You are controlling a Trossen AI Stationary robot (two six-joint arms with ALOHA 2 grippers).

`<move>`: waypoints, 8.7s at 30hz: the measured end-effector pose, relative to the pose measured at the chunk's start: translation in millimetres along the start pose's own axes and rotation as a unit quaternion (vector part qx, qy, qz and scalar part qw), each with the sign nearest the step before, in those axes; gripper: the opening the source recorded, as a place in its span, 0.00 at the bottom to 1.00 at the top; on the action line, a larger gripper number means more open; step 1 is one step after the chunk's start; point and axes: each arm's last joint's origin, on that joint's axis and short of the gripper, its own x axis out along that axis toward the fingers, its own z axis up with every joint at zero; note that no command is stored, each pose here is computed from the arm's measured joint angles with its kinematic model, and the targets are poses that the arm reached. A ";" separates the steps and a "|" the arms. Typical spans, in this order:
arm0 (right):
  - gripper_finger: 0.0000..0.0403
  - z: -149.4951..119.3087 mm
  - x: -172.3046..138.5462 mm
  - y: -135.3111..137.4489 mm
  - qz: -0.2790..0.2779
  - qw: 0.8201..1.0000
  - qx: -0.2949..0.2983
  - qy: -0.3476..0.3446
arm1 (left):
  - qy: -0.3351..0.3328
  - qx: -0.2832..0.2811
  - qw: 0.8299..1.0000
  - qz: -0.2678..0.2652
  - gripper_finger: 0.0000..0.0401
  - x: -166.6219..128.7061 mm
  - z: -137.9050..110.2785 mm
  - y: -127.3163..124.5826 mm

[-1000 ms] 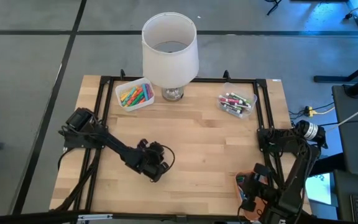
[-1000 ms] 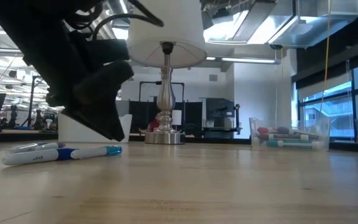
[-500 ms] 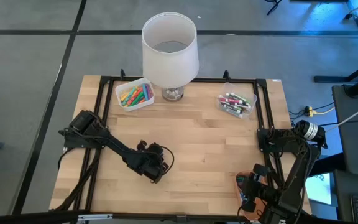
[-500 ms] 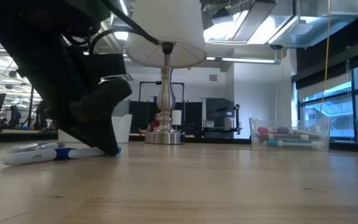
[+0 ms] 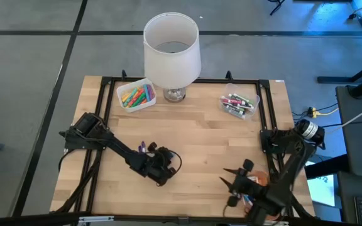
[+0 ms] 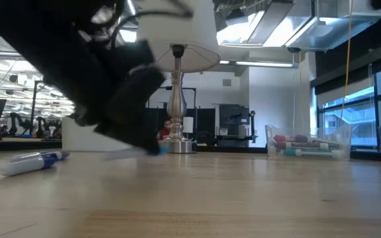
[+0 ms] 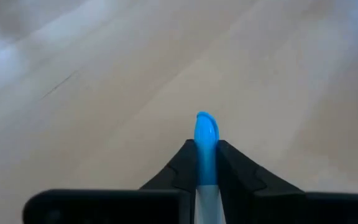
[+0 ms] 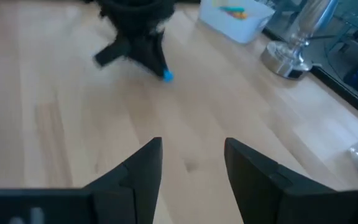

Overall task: Pick & Place Markers
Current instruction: Put the light blue mini marker into the orange bin, then put the purple mini marker into the orange bin

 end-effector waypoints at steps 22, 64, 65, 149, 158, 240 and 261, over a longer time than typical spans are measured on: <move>0.43 -11.2 75.5 20.3 0.068 0.996 0.022 -0.044 | -0.185 0.066 0.934 -0.299 0.13 -35.8 41.8 -57.6; 0.18 23.1 103.0 27.6 0.205 0.936 -0.269 -0.100 | -0.159 0.109 0.915 -0.355 0.13 -40.2 35.8 -61.6; 0.16 23.6 104.6 27.0 0.209 0.936 -0.266 -0.098 | -0.158 0.110 0.915 -0.355 0.13 -40.1 35.6 -61.6; 0.13 24.9 104.1 25.2 0.190 0.931 -0.307 -0.056 | -0.150 0.112 0.918 -0.349 0.20 -40.2 32.5 -61.5; 0.13 33.5 77.2 19.2 0.149 0.929 -0.332 0.068 | -0.150 0.105 0.923 -0.339 0.36 -41.1 31.1 -61.5; 0.31 45.9 -40.2 0.3 0.123 0.937 -0.158 0.288 | 0.161 -0.078 0.962 0.207 0.17 -21.2 -9.1 54.3; 0.31 18.7 61.3 25.5 0.057 0.995 0.024 0.074 | -0.109 -0.070 0.979 -0.157 0.11 -17.4 42.3 -31.3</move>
